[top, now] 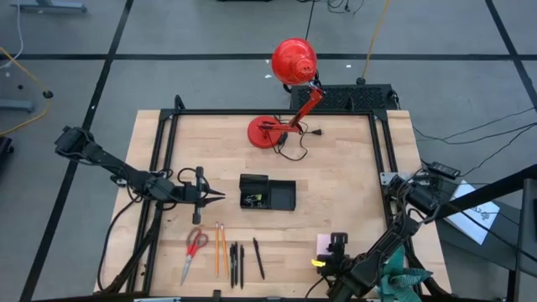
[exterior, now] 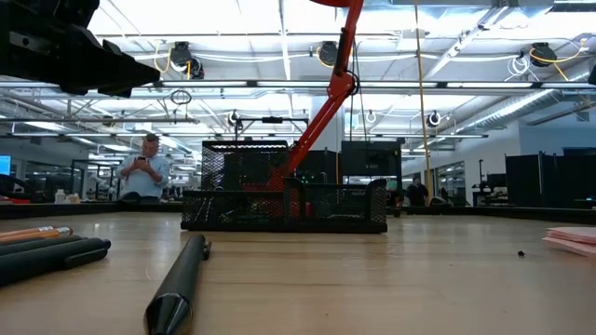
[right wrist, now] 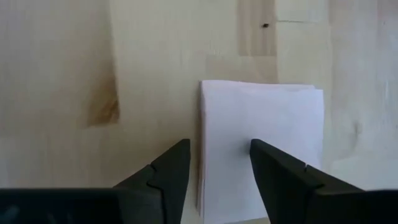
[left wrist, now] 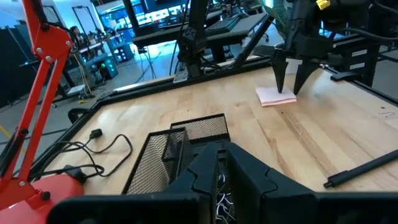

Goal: Pick and place office supplies into organizer
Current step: Put the pink sticky note into the black mesh desk organizer

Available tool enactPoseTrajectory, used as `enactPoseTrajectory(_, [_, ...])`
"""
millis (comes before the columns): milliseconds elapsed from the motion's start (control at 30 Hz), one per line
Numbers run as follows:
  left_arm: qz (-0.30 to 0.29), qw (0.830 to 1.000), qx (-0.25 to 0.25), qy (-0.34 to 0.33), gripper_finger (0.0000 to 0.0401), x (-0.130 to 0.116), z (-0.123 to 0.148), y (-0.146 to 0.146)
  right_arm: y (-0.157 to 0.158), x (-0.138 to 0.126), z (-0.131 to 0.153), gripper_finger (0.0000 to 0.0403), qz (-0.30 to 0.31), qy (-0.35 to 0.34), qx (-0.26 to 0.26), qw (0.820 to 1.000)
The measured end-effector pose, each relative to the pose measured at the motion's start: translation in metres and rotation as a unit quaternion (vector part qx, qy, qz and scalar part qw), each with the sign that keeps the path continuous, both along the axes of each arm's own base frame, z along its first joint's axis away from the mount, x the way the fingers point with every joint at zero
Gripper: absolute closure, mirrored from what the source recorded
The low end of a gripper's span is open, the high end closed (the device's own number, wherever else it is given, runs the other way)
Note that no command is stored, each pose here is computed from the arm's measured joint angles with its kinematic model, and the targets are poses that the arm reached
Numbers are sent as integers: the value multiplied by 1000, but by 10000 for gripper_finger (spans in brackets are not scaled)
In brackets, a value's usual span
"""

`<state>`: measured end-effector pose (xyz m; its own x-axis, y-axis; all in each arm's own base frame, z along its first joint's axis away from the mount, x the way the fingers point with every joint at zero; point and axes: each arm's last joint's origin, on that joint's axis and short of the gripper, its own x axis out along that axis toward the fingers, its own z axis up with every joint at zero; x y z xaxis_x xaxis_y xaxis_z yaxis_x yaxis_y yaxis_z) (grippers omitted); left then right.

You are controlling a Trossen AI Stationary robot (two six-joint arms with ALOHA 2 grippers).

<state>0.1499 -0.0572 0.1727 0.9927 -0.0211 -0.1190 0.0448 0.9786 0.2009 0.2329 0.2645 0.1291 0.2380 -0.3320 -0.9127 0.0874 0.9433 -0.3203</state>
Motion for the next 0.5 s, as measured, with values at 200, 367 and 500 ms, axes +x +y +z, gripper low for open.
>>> enactPoseTrajectory(200, [0, 1000, 0, 0, 359, 0, 0, 0, -3, 0, -2, 310, -22, -9, -6, 1000])
enactPoseTrajectory(367, [0, 1000, 0, 0, 359, 0, 0, 0, -2, 0, -4, 389, -9, -7, -6, 1000])
enactPoseTrajectory(500, [0, 1000, 0, 0, 359, 0, 0, 0, -3, 1, -5, 394, -4, -6, -8, 1000])
